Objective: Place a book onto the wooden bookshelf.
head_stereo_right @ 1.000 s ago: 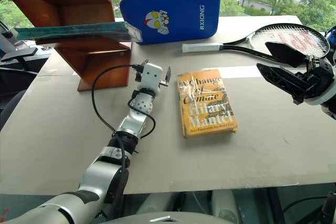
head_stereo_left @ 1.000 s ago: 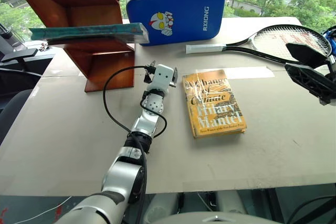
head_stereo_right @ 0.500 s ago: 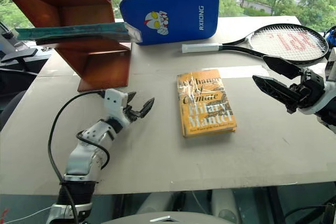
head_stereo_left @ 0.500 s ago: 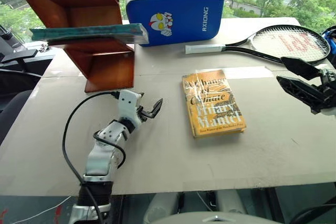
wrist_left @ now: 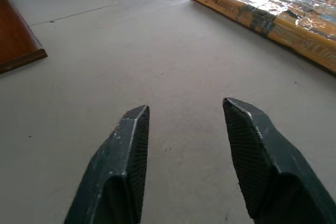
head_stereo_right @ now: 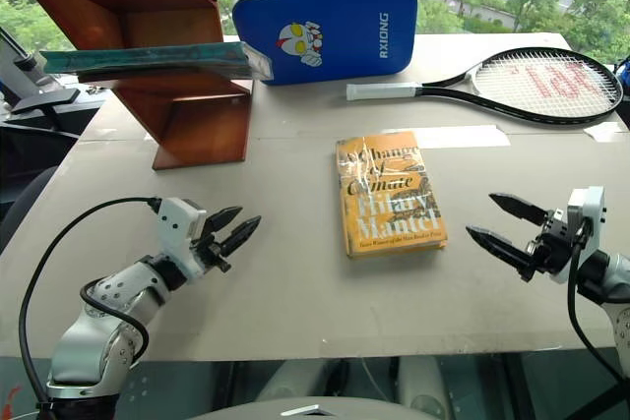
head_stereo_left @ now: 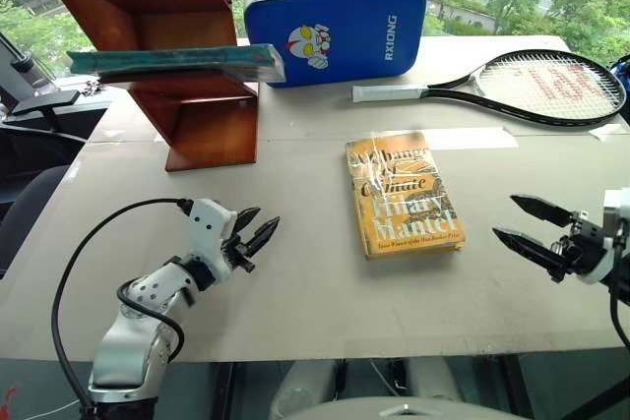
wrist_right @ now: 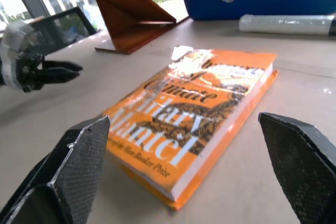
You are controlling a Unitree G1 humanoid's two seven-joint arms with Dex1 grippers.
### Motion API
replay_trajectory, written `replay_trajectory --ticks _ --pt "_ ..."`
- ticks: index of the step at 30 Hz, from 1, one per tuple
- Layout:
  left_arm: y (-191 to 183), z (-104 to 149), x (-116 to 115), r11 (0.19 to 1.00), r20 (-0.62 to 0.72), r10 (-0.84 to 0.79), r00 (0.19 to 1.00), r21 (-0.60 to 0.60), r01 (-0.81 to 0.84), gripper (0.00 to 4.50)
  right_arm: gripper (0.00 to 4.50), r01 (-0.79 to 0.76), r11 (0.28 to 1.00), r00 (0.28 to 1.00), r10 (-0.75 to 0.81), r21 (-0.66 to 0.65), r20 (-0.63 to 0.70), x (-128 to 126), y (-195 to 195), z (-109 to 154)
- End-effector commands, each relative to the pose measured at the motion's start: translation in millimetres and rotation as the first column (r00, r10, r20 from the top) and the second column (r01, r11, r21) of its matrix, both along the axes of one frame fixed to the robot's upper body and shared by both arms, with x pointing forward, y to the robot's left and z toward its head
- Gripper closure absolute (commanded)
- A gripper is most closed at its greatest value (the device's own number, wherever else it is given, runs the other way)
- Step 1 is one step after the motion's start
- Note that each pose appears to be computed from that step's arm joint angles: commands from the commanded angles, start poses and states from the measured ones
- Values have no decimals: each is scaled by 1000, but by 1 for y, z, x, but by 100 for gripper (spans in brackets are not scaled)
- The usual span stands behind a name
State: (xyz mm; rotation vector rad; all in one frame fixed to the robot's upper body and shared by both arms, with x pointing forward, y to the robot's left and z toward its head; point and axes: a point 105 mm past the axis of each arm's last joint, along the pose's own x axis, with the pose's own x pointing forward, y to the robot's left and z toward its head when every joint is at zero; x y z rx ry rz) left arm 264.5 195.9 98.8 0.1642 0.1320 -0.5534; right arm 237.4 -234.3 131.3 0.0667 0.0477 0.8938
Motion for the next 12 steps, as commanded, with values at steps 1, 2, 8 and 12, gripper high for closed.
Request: replay_trajectory --ticks 1,2,8,12 --pt "-8 4 -6 996 34 -77 996 51 75 60 0 -36 996 999 39 -83 37 -10 1 -10" --pt "-9 2 -6 995 31 -85 996 58 83 10 0 -35 996 999 39 -87 39 -12 1 -12" --pt "-13 -16 -16 986 -56 -150 987 66 154 4 0 -11 994 998 17 -107 56 -13 -2 -19" --pt "-13 -24 -20 981 -92 -167 982 88 175 4 0 -6 993 998 13 -116 56 -14 -4 -24"
